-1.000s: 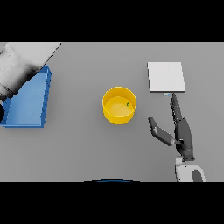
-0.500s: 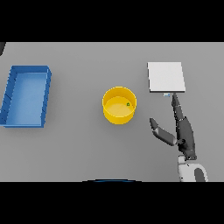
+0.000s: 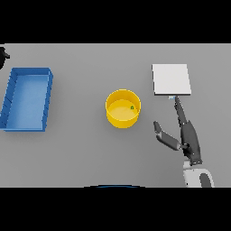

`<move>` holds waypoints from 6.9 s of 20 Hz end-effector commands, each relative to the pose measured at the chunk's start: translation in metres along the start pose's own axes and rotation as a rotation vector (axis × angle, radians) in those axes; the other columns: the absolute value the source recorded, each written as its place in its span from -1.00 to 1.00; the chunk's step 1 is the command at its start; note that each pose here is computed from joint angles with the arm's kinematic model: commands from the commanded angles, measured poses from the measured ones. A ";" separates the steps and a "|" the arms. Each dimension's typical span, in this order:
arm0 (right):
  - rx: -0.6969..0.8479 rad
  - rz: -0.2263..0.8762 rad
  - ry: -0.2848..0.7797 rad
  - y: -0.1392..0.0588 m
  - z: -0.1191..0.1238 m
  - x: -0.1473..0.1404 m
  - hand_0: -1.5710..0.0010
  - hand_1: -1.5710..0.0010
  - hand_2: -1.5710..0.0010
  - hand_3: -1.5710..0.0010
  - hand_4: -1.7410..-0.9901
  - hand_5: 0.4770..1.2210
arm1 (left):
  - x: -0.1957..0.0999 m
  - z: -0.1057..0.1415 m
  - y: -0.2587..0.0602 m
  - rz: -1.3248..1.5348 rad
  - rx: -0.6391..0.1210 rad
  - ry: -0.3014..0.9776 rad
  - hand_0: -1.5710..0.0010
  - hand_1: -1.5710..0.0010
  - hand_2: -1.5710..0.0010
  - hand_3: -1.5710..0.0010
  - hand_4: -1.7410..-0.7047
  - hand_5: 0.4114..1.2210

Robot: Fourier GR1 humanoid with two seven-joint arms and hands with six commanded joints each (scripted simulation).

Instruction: Pick up the red beaker and tilt it to pour out 1 green nut into yellow bowl. Pick up the yellow bowl and place it on the metallic measuring scale.

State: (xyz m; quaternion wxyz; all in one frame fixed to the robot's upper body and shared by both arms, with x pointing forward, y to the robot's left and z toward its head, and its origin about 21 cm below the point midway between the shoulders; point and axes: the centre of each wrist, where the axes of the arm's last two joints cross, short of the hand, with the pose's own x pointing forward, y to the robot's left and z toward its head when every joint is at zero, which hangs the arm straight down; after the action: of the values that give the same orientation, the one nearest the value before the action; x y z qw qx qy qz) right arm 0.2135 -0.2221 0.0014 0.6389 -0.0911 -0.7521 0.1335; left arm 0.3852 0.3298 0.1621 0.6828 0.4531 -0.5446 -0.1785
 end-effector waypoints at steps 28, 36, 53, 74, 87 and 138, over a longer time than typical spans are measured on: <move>0.001 0.027 0.030 0.003 0.006 0.003 1.00 1.00 1.00 1.00 0.46 -0.51 | -0.049 0.045 -0.028 -0.020 -0.333 0.101 0.87 0.90 0.90 0.90 0.85 -0.35; 0.205 0.199 -0.072 0.002 -0.023 0.022 1.00 1.00 1.00 1.00 0.39 -0.38 | -0.046 0.042 -0.026 0.032 -0.309 0.071 0.98 0.98 0.98 0.98 0.85 -0.29; 0.794 0.890 -0.261 0.028 -0.111 0.065 1.00 1.00 1.00 1.00 0.24 -0.46 | -0.045 0.042 -0.033 0.020 -0.329 0.059 1.00 1.00 1.00 1.00 0.82 -0.24; 1.076 1.073 -0.168 0.075 -0.139 0.051 1.00 0.99 0.96 0.94 0.12 -0.25 | -0.045 0.037 -0.029 0.014 -0.324 0.043 1.00 1.00 1.00 1.00 0.83 -0.22; 1.160 1.084 -0.139 0.074 -0.138 0.055 -0.82 -0.81 -0.72 -0.47 -0.87 0.91 | -0.044 0.045 -0.029 0.027 -0.327 0.050 1.00 1.00 1.00 1.00 0.81 -0.22; 0.680 1.131 0.188 -0.078 -0.233 0.030 -0.94 -0.78 -1.00 -0.68 -0.96 1.00 | -0.035 0.051 -0.014 -0.001 -0.299 0.076 1.00 1.00 1.00 1.00 0.80 -0.20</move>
State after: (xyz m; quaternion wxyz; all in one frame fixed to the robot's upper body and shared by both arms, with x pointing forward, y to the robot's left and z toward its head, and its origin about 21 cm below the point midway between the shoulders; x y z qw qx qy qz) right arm 0.4411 -0.2669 0.0893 0.5268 -0.2762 -0.4454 0.6692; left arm 0.3309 0.3264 0.1299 0.7631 0.3528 -0.4851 -0.2407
